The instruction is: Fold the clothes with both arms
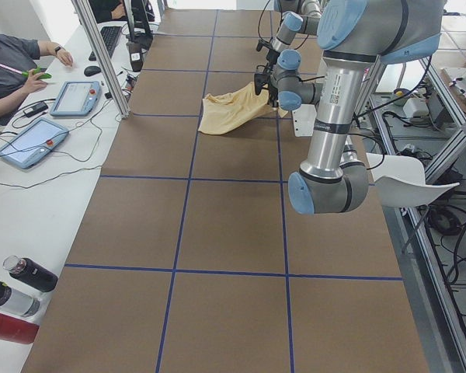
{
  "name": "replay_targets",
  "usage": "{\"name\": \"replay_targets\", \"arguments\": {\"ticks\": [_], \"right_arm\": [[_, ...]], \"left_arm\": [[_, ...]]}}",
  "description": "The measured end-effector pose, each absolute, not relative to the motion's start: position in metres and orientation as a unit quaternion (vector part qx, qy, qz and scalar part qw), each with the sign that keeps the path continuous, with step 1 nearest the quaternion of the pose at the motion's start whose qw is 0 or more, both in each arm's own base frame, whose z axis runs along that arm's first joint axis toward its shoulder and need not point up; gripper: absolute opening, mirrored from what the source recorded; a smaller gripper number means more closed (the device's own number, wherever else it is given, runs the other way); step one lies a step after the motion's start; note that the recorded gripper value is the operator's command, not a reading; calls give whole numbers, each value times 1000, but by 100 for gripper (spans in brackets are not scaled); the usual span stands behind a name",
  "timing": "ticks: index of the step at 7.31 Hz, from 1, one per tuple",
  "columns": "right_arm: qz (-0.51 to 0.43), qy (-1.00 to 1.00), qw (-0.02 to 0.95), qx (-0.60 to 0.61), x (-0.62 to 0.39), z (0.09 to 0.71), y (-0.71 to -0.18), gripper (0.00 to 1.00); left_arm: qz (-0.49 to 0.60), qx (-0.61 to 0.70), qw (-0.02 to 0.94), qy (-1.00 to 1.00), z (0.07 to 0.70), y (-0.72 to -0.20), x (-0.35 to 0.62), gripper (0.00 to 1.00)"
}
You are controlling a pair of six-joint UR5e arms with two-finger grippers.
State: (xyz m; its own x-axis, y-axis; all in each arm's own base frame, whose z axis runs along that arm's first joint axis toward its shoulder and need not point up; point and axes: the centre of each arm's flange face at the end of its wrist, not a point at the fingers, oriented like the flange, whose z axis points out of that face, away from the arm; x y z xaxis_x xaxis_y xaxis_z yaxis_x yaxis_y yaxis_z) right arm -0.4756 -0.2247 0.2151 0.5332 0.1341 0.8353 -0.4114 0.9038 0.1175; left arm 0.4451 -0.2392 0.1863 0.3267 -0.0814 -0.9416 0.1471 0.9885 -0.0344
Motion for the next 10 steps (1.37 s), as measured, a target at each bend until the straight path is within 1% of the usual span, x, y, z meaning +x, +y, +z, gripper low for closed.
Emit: {"name": "replay_targets", "arguments": {"ticks": [2, 3, 7, 10], "right_arm": [[156, -450, 866, 154, -477, 219, -225, 0], [163, -438, 870, 160, -485, 225, -237, 0], [205, -407, 870, 188, -510, 225, -314, 0], [215, -394, 870, 202, -510, 223, -344, 0]], "left_arm": [[-70, 27, 820, 567, 189, -239, 449, 0], [-76, 31, 825, 559, 195, -249, 457, 0], [-91, 84, 836, 534, 200, -320, 471, 0], [-98, 120, 843, 516, 201, -370, 469, 0]]}}
